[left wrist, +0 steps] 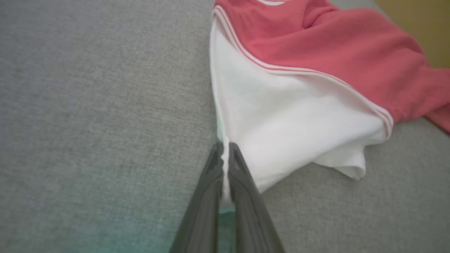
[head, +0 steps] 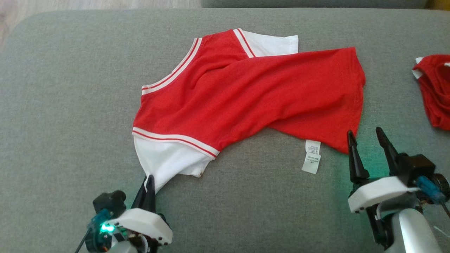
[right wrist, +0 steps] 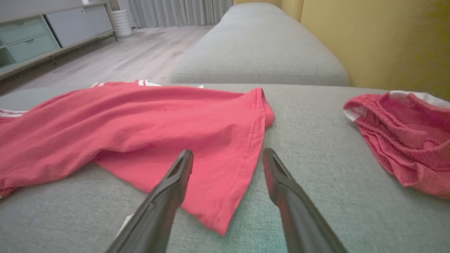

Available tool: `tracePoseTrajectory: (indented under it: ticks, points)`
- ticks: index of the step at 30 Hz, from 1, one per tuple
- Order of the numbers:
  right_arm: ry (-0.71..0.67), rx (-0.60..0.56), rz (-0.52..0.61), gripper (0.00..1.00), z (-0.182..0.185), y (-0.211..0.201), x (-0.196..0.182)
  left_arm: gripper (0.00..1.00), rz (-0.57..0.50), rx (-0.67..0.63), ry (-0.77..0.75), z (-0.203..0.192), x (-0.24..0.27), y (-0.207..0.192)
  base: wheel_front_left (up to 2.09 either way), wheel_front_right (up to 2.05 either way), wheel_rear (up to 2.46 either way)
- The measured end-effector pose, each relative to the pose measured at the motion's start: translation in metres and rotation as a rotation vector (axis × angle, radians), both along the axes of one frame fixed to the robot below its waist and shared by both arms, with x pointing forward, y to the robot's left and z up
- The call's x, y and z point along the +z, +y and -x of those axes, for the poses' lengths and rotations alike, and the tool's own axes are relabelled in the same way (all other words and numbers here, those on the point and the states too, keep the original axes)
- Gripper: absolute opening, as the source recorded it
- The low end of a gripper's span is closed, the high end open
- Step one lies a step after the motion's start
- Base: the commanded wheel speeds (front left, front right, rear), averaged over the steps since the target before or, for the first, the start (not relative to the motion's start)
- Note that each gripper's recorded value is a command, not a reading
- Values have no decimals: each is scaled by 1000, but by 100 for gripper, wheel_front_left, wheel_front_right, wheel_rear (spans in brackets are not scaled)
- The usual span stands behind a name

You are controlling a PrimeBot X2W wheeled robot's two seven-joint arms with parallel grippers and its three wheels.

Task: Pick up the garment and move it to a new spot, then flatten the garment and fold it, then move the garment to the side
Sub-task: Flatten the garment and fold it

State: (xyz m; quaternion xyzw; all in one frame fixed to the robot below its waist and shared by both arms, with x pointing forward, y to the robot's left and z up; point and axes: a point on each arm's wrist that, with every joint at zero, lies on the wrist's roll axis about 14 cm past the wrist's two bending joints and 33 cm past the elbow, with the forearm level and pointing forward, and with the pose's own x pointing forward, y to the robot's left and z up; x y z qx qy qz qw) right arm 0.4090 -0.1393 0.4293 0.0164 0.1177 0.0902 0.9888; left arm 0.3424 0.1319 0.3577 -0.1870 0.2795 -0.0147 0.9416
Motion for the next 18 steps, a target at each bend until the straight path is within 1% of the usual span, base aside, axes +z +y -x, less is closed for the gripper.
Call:
tracePoseTrajectory:
  ticks: [2,7,14,15,16,17,18]
  points:
    - [39,4,13,100,-1,0,-9,0,4,2,-7,0,2,-1,0,0,0]
    - [190,17,41,100,4,3,-42,0,6,15,-62,-5,14,0,0,0,0]
    - [290,43,55,100,4,11,-66,0,2,37,-128,-12,33,3,0,0,0]
    - [292,45,53,86,3,12,-66,0,0,37,-135,-13,35,3,0,0,0]
    - [296,50,51,52,1,13,-66,0,0,38,-142,-14,37,4,0,0,0]
    - [298,52,47,38,0,15,-66,0,1,39,-146,-14,38,4,0,0,0]
    - [297,53,41,17,-1,16,-66,0,-2,41,-148,-14,39,5,0,0,0]
